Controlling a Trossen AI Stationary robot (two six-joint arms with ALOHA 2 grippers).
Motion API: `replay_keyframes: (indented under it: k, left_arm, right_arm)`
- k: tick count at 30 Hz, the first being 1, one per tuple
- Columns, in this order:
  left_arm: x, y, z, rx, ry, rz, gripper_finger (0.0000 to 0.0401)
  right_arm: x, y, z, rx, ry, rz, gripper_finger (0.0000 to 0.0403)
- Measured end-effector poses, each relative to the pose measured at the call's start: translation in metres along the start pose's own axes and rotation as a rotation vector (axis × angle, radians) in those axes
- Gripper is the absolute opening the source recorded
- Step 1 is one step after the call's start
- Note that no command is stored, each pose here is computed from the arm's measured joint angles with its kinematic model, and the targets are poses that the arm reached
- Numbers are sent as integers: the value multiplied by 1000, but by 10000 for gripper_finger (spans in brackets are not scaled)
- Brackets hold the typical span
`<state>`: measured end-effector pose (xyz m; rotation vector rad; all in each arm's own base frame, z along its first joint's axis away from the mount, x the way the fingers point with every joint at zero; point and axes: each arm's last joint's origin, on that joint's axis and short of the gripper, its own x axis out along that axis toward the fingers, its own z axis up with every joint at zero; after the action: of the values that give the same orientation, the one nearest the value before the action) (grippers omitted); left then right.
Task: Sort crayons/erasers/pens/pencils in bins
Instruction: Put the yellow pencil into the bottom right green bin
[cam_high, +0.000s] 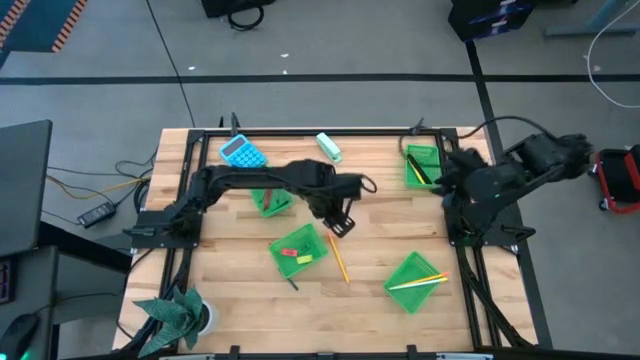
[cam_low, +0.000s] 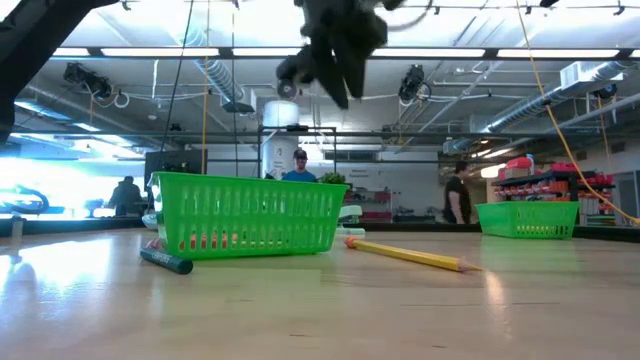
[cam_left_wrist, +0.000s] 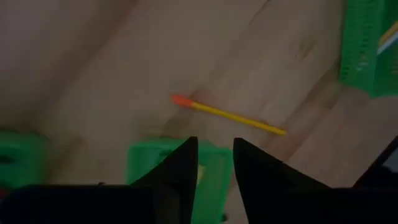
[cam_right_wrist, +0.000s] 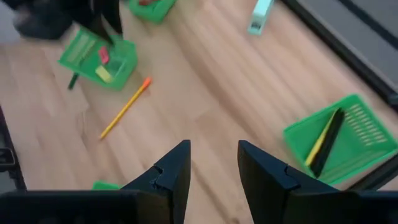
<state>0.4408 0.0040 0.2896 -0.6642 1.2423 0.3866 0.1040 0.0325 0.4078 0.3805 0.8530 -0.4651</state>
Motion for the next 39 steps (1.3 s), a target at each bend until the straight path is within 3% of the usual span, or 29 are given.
replay_keyframes:
  k: [6, 11, 15, 21, 28, 35, 39]
  left_arm:
    - [-67, 6, -2, 177, -138, 84, 105]
    - [-110, 20, -31, 274, -219, 102, 104]
    - [-128, 29, -52, 332, -280, 153, 103]
    - [-125, 43, -85, 387, -315, 142, 101]
    - [-117, 57, -129, 395, -331, 34, 101]
    - [-142, 72, -168, 402, -365, -64, 96]
    - [-154, 76, -179, 393, -389, -106, 96]
  right_arm:
    - [24, 36, 9, -22, 60, 42, 141]
    - [47, 61, 15, 25, 84, 13, 156]
    - [65, 82, 20, 72, 71, 26, 173]
    - [102, 119, 32, 128, 63, 127, 186]
    - [167, 154, 36, 153, 199, 176, 186]
    - [222, 179, 34, 293, 264, 217, 187]
    - [253, 187, 23, 380, 345, 169, 186]
